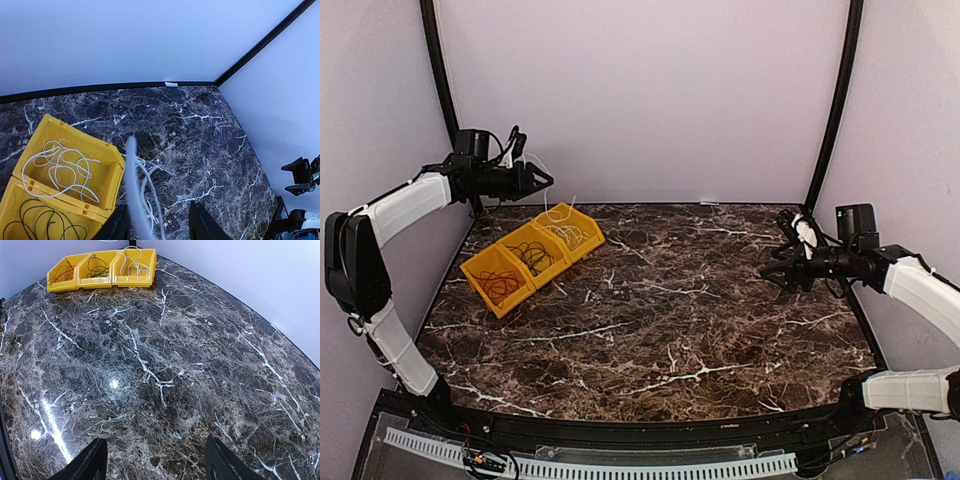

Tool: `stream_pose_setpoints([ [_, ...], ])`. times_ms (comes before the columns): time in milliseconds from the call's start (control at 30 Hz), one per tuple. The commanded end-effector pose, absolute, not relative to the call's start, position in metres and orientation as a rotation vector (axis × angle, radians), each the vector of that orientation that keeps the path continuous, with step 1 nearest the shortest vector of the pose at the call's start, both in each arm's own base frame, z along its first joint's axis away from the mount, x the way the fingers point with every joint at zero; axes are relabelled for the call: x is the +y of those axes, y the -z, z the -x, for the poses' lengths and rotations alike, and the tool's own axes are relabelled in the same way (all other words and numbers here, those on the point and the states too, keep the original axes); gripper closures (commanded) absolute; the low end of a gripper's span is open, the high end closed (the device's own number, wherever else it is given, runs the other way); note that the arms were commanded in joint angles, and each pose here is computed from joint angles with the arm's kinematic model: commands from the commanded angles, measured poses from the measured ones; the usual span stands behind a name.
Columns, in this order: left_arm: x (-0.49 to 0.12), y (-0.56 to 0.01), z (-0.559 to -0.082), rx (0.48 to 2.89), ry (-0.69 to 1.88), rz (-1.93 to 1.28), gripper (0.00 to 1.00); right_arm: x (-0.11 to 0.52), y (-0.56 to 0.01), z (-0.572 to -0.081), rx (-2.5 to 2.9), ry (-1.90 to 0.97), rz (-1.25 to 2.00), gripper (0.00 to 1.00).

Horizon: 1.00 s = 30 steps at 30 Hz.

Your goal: Untangle the cables

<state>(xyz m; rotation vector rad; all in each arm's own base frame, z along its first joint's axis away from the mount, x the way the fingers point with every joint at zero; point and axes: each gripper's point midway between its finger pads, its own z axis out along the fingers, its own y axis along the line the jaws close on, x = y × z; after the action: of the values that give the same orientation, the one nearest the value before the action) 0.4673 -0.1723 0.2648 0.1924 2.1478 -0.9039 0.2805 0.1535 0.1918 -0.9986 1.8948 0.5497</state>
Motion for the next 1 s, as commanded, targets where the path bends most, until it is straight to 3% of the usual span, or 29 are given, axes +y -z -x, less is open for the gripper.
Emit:
stream_pose_setpoints([
  [0,-0.206,-0.309,-0.430,2.005,0.861,-0.449,0.58,0.159,-0.211,-0.284,1.826,-0.574,1.016,0.32],
  [267,-0.278,-0.322,-0.350,1.860,0.959,-0.775,0.60,0.209,-0.261,-0.299,1.785,-0.749,1.155,0.33],
  [467,-0.300,-0.281,-0.310,1.912,0.985,-0.901,0.72,0.255,-0.255,-0.302,1.790,-0.840,1.261,0.33],
  [567,-0.293,-0.255,-0.311,1.997,0.897,-0.908,0.82,0.268,-0.246,-0.297,1.807,-0.869,1.294,0.34],
  [667,-0.285,-0.235,-0.310,2.067,0.810,-0.943,0.86,0.268,-0.238,-0.294,1.814,-0.871,1.294,0.34],
  [833,-0.313,-0.233,-0.277,2.021,0.985,-1.090,0.85,0.265,-0.243,-0.288,1.776,-0.860,1.299,0.33],
  [967,-0.342,-0.241,-0.247,1.919,1.175,-1.206,0.72,0.273,-0.268,-0.283,1.699,-0.858,1.341,0.33],
])
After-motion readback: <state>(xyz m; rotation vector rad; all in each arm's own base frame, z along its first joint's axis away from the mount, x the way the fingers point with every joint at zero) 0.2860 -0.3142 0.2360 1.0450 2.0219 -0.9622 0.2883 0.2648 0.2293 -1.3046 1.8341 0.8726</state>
